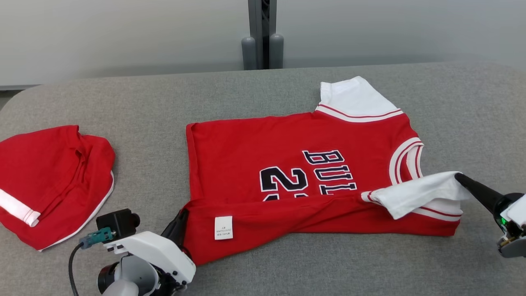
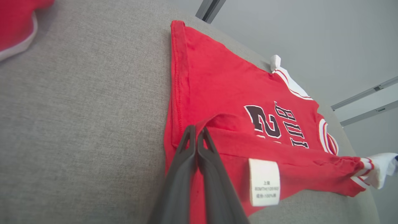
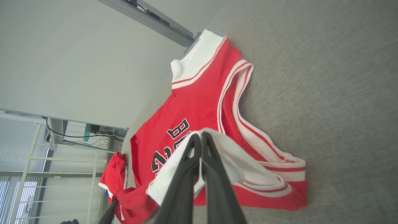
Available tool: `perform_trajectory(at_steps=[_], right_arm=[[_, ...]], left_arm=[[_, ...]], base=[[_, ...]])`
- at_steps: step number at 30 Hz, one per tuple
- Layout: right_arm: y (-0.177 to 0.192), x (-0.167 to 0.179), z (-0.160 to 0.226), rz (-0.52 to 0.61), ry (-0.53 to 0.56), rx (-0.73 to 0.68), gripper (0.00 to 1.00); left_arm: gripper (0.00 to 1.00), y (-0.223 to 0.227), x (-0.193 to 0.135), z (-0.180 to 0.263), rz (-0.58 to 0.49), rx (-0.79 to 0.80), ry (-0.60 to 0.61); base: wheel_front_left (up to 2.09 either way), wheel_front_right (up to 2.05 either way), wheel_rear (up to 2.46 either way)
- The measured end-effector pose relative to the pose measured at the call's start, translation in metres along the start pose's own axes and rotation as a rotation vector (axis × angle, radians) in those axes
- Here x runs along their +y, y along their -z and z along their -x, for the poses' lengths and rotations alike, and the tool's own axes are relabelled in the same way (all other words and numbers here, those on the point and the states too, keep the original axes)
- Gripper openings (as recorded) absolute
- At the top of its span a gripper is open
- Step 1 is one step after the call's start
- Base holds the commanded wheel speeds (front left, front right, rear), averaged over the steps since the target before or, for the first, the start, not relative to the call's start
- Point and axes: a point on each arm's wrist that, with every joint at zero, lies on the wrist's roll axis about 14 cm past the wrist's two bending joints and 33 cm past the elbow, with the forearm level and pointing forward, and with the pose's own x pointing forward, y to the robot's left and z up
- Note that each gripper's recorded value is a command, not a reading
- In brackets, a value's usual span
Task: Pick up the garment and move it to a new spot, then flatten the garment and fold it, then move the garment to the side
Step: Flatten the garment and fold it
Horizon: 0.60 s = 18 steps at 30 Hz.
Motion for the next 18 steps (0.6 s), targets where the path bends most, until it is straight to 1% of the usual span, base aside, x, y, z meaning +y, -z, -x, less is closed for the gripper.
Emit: perform_trajectory(at_steps=[6, 16, 18], right_arm=[[0.005, -0.003, -0.014, 0.016, 0.009, 0.016, 0.0], [0.018, -0.012, -0.036, 0.036, 0.032, 0.056, 0.0], [0.016, -0.014, -0.039, 0.048, 0.041, 0.048, 0.0]], left_arm=[[0.0, -0.001, 0.001, -0.016, -0.063, -0.009, -0.002], [0.0, 0.009, 0.018, -0.036, -0.183, 0.022, -0.05], [0.0, 0.01, 0.02, -0.039, -0.19, 0.021, -0.058]], base=[[0.0, 0.0, 0.0], [0.0, 0.0, 0.0], [0.0, 0.0, 0.0]])
